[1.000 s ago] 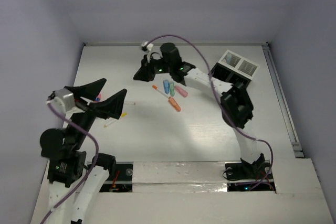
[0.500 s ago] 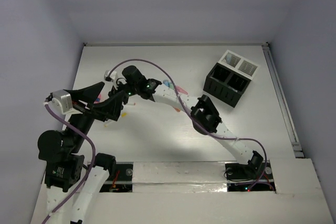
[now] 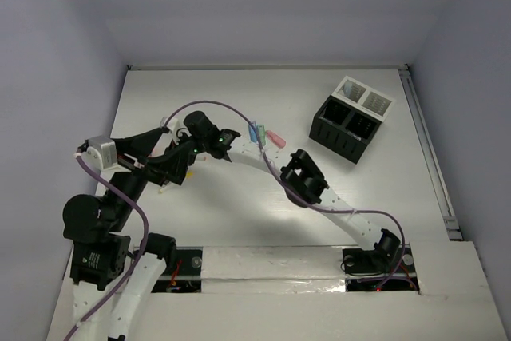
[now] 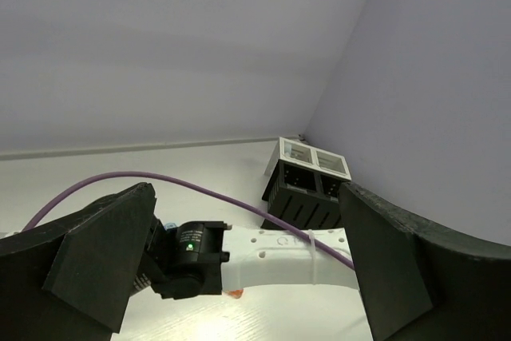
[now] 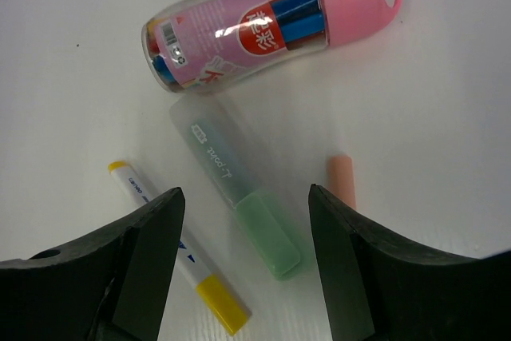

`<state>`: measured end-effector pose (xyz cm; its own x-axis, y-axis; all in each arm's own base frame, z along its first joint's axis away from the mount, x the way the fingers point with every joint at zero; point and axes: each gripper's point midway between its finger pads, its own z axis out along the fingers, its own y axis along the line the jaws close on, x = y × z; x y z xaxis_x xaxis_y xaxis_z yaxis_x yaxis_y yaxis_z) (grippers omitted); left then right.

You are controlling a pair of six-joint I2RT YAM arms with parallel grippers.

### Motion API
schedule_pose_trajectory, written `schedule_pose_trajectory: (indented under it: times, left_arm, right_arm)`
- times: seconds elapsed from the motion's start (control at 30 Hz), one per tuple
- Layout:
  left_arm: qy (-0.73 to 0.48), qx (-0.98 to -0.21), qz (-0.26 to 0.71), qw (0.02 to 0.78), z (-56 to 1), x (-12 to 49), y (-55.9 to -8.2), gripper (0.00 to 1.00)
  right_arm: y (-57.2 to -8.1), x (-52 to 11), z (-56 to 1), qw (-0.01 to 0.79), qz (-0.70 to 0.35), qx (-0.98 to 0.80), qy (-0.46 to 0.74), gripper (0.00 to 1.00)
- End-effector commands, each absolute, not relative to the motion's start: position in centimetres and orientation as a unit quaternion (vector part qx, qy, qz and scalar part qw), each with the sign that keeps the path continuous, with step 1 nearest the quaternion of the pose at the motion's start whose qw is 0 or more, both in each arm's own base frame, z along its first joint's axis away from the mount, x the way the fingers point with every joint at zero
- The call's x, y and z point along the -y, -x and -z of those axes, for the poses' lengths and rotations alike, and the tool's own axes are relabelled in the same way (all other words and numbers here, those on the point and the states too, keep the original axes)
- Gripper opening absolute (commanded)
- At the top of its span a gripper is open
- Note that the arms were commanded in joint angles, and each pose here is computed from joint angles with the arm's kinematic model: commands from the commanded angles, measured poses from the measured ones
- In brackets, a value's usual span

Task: Sort the stationery into containers
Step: Pick up the pen from the center of the board.

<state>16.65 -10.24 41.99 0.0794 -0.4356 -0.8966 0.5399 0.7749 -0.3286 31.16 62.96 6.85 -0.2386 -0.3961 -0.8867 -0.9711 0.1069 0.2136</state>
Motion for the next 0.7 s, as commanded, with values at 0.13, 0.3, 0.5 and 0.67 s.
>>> schedule_pose_trajectory:
  times: [0.13,0.3,0.5,0.67]
  left_arm:
    - [-0.063,-0.575,0.335,0.744,-42.4,10.5,-16.2,0.99]
    - [-0.064,-0.575,0.332,0.745,-42.3,10.4,-16.2,0.99]
    - [-0.067,-0.574,0.328,0.748,-42.3,10.4,-16.0,0.99]
    - [-0.066,-0.574,0.325,0.749,-42.2,10.3,-16.1,0.99]
  right_arm:
    - [-30.7,-64.5,-7.3,0.368,-0.422,-0.644,0.522,0.68]
    - [-30.1,-64.4,-5.6,0.364,-0.399,-0.649,0.536,0.64]
    - [-29.9,-63.4,-3.6,0.356,-0.364,-0.659,0.553,0.62]
    - [-29.9,-62.3,-2.3,0.347,-0.339,-0.666,0.566,0.61]
